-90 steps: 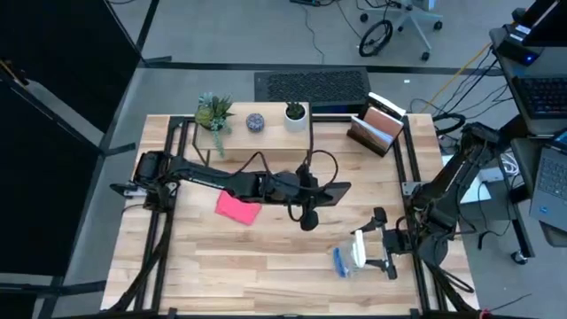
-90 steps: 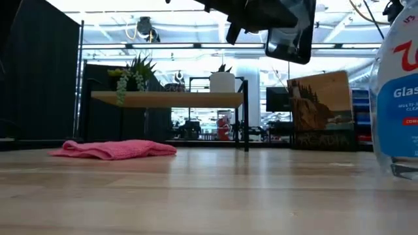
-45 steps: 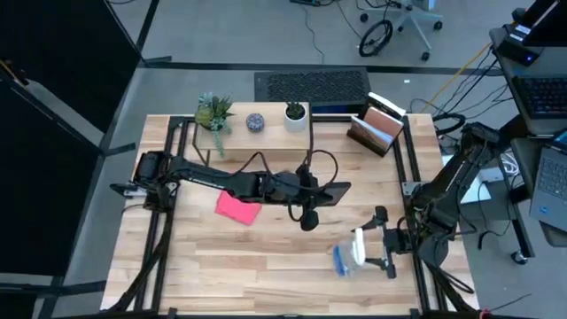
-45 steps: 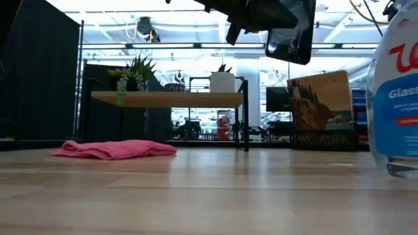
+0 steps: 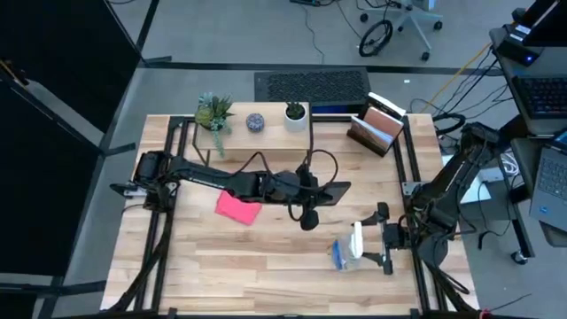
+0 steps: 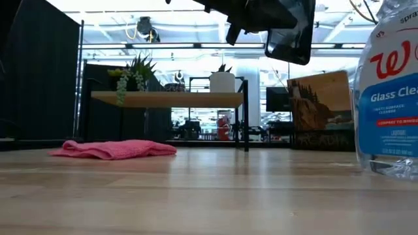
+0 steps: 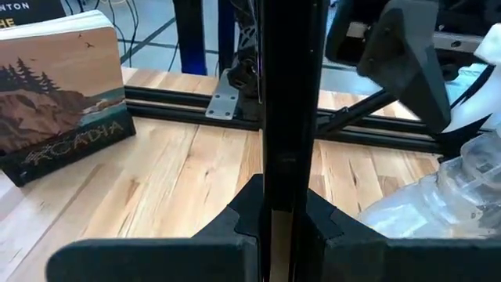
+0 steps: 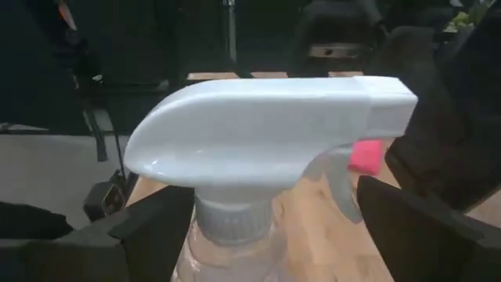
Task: Apply microfiber cloth
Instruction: Spray the front of the cellphone using the spray bottle
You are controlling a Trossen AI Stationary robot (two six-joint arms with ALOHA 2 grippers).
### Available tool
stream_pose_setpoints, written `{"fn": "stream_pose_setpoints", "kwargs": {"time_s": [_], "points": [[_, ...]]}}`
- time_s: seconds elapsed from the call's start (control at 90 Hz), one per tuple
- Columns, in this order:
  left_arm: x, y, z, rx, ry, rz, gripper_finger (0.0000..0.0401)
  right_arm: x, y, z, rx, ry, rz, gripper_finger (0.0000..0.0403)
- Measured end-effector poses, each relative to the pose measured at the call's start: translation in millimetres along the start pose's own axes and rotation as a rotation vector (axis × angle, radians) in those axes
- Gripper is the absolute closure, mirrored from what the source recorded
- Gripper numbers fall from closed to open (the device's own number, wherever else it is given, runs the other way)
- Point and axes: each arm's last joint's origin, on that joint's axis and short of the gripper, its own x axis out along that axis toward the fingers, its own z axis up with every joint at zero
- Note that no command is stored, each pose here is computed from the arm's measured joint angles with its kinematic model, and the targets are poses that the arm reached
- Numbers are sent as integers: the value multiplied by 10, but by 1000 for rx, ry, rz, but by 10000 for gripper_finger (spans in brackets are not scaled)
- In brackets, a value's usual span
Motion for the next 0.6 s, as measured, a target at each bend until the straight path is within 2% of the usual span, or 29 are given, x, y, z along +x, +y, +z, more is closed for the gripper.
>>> {"fn": "stream_pose_setpoints", "kwargs": {"time_s": [0.156, 0.356, 0.5, 0.6], "points": [[-78, 7, 19, -16, 45, 7, 384, -159, -41, 45, -9, 39, 138, 64], [-342, -13, 46, -27, 176, 71, 384, -405, -171, 145, 193, 79, 290, 64], [-470, -64, 41, -21, 237, 80, 384, -494, -227, 182, 225, 70, 318, 64], [-512, -124, -10, -61, 292, 83, 384, -519, -258, 208, 241, 59, 325, 64]]}}
